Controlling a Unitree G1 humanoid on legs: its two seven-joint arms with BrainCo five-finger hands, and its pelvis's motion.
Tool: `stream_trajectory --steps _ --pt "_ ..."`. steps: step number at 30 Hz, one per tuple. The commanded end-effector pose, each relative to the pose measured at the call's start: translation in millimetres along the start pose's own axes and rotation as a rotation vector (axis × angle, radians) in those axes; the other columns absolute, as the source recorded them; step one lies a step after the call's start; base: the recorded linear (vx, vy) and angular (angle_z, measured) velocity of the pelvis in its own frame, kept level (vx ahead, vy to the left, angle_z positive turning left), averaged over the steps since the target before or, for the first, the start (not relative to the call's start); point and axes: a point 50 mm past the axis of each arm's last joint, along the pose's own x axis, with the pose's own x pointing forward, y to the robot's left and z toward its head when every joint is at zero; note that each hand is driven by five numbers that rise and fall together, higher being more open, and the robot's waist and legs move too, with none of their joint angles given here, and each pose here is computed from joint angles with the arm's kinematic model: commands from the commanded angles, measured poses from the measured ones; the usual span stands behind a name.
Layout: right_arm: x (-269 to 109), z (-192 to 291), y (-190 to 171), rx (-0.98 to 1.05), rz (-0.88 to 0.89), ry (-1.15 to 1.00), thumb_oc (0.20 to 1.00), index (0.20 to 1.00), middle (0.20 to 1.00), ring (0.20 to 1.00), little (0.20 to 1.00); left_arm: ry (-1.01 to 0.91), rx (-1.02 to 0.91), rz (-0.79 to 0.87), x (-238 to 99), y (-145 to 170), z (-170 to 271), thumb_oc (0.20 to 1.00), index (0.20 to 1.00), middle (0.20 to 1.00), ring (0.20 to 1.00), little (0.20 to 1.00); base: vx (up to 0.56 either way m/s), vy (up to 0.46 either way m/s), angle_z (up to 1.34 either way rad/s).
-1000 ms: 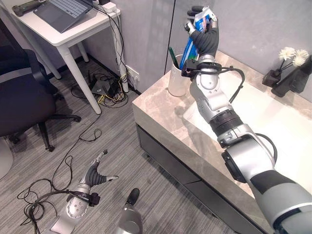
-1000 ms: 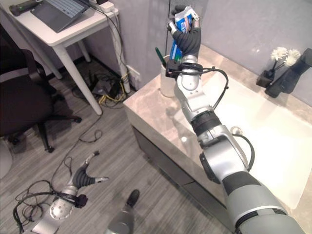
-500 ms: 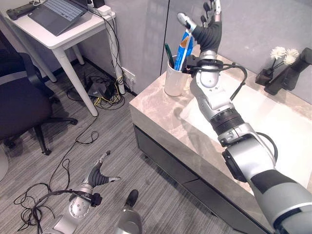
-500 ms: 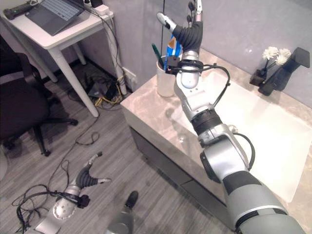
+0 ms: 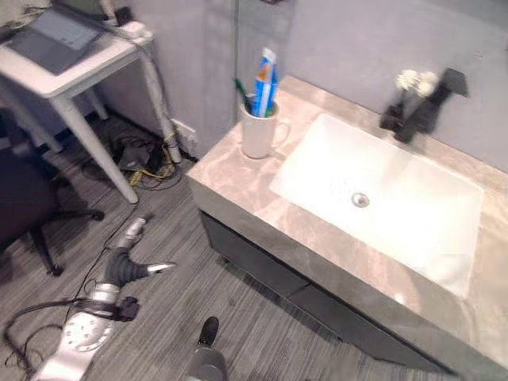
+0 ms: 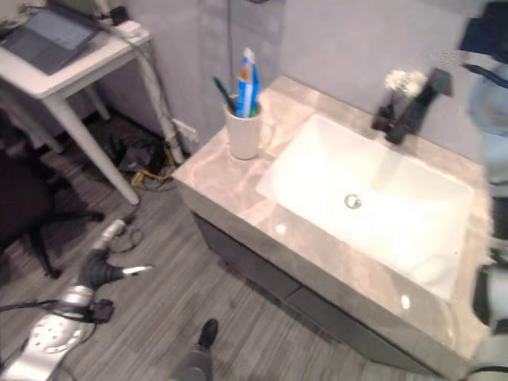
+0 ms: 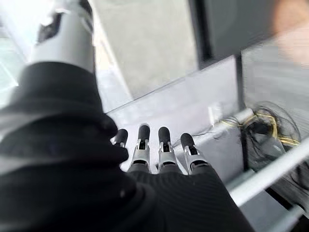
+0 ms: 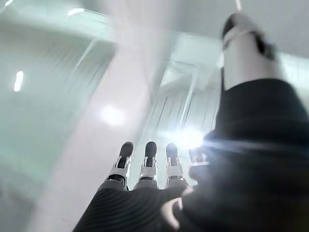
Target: Put brush and paste in cup on sink, flatten towel.
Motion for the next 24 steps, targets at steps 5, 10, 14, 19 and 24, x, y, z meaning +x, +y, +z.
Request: stream_trajectory --steps 5,10,14,19,24 --pt "-98 -80 -68 -0.277 -0.188 0.527 1.0 1.0 1.0 1.0 1.0 -0.177 -0.23 -0.062 -4 20 35 0.884 0.884 0.884 0.884 0.884 0.01 -0.007 -0.35" --pt "-226 -101 -124 -0.417 -0.309 1.039 1.0 1.0 1.0 1.0 1.0 -0.141 -0.285 0.108 -6 36 18 0.2 0.2 0.2 0.2 0.2 0.01 -0.015 -0.13" --pt "-342 -74 -143 -0.537 -0.228 1.493 1.0 1.0 1.0 1.0 1.0 -0.112 -0.297 0.21 -3 42 5 0.2 0.2 0.2 0.2 0.2 0.03 -0.021 -0.2" --pt "-430 -32 -138 -0.494 -0.019 1.947 1.0 1.0 1.0 1.0 1.0 -0.114 -0.298 0.247 8 45 1 0.2 0.2 0.2 0.2 0.2 0.01 -0.009 -0.17" --pt "-488 31 -99 -0.251 0.39 2.277 1.0 1.0 1.0 1.0 1.0 -0.082 -0.276 0.284 18 51 -7 0.2 0.2 0.2 0.2 0.2 0.02 -0.01 -0.2"
